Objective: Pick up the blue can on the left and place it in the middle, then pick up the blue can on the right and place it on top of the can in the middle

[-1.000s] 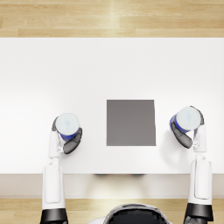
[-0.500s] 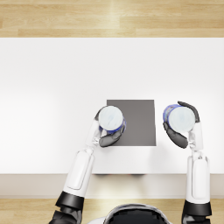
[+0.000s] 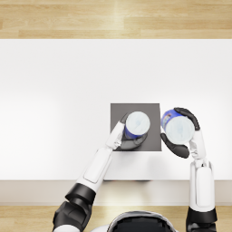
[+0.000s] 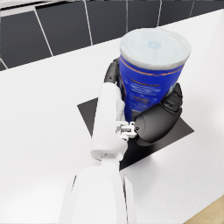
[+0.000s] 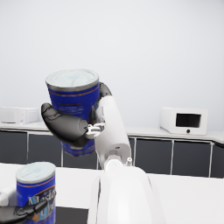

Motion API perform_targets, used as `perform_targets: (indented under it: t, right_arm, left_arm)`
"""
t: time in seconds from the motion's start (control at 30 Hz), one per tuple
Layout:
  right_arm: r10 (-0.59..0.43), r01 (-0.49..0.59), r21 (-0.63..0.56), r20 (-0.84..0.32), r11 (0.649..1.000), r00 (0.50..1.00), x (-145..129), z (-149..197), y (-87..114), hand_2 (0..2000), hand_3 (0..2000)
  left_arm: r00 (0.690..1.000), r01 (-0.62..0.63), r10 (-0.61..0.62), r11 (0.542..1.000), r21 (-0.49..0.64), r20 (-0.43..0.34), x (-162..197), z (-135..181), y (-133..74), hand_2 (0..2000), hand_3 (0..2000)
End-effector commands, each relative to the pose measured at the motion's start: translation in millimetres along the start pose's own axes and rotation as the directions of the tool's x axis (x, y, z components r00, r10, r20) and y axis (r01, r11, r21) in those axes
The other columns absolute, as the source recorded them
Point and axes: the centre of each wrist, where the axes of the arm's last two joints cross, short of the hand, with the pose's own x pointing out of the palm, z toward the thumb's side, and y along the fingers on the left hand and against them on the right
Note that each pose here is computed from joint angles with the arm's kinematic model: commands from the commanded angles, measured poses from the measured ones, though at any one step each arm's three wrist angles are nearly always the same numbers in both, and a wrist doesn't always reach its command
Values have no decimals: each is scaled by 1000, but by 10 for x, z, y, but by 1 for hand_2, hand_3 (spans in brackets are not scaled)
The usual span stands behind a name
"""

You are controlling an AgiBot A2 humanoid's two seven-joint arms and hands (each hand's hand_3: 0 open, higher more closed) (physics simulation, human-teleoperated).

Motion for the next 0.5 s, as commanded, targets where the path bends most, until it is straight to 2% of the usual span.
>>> perform_targets:
  t: [0.03,0.07,0.1,0.13,0.27,0.3,0.33,0.37,0.4,0.47,0.5]
  right_arm:
    - [15,-15,-42,-3,999,1000,10,96,-63,2000,1520]
    - [24,-24,-42,-3,999,1000,11,96,-63,2000,1520]
    - [35,-35,-51,-3,998,999,19,119,-70,2000,1520]
    - [49,-49,-50,0,998,999,38,113,-81,2000,1520]
    - [64,-64,-56,6,996,998,58,114,-86,2000,1520]
    - [68,-67,-54,8,996,998,69,106,-81,2000,1520]
    - [71,-70,-58,9,996,997,78,114,-90,2000,1520]
    - [74,-73,-63,11,995,997,86,122,-98,2000,1520]
    - [71,-71,-67,11,995,997,85,130,-104,2000,1520]
    - [82,-81,-84,15,993,997,119,163,-137,2000,1520]
    - [92,-90,-89,20,992,996,153,167,-173,2000,1520]
  left_arm:
    - [997,30,-35,997,-78,-66,-52,-102,75,2000,1520]
    - [997,30,-36,995,-90,-68,-51,-131,68,2000,1520]
    - [999,3,-6,996,-91,-32,-40,-157,56,2000,1520]
    - [997,34,-42,993,-110,-71,-44,-178,49,2000,1520]
    - [996,26,-40,985,-169,-81,-60,-305,18,2000,1520]
    - [994,35,-52,983,-182,-93,-69,-334,6,2000,1520]
    - [980,88,-123,973,-214,-159,-82,-358,4,2000,1520]
    - [994,47,-62,985,-164,-90,-67,-319,-14,639,1193]
    - [991,54,-76,980,-190,-110,-79,-353,-5,0,867]
    - [992,24,-47,981,-193,-116,-73,-361,-15,0,213]
    - [993,17,-36,985,-169,-115,-59,-327,-33,0,0]
